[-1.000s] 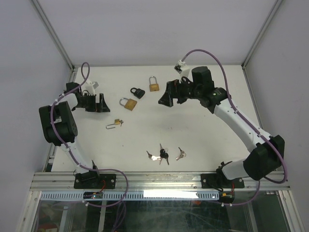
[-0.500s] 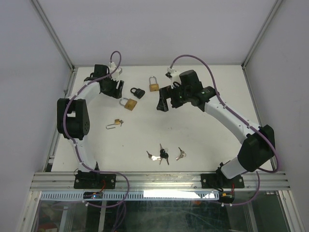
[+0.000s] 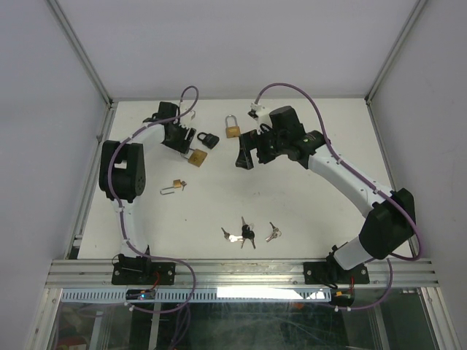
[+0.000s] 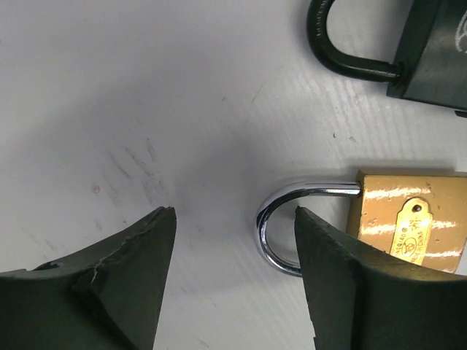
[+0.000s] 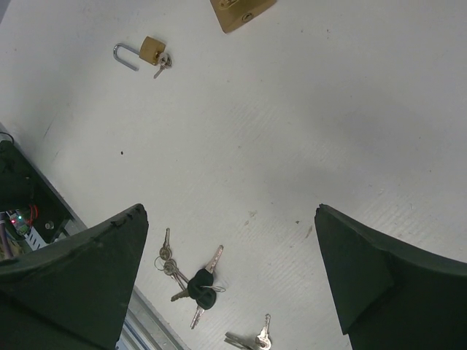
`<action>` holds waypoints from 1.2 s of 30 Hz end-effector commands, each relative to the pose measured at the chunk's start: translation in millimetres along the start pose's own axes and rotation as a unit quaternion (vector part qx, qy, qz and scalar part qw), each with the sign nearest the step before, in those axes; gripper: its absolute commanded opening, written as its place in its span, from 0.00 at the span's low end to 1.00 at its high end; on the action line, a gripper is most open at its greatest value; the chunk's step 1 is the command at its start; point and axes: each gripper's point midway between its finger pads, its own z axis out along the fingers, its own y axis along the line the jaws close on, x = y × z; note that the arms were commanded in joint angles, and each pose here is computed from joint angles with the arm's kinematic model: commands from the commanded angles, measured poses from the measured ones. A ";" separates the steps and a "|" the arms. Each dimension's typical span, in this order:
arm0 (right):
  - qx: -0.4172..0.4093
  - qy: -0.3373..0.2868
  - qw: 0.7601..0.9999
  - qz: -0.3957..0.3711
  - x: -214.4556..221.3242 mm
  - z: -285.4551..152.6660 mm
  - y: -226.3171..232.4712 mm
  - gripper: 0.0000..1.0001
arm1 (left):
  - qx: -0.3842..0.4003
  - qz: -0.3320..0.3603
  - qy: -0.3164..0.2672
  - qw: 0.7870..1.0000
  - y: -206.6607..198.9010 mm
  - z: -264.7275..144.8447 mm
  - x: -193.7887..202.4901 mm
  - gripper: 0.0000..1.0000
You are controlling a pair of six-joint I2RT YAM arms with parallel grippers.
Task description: Unlock with the key
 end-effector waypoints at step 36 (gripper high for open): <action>-0.062 -0.082 0.967 -0.234 33.6 104.8 31.2 1.00 | 0.109 0.147 -0.085 0.979 -116.1 -94.1 31.7 0.00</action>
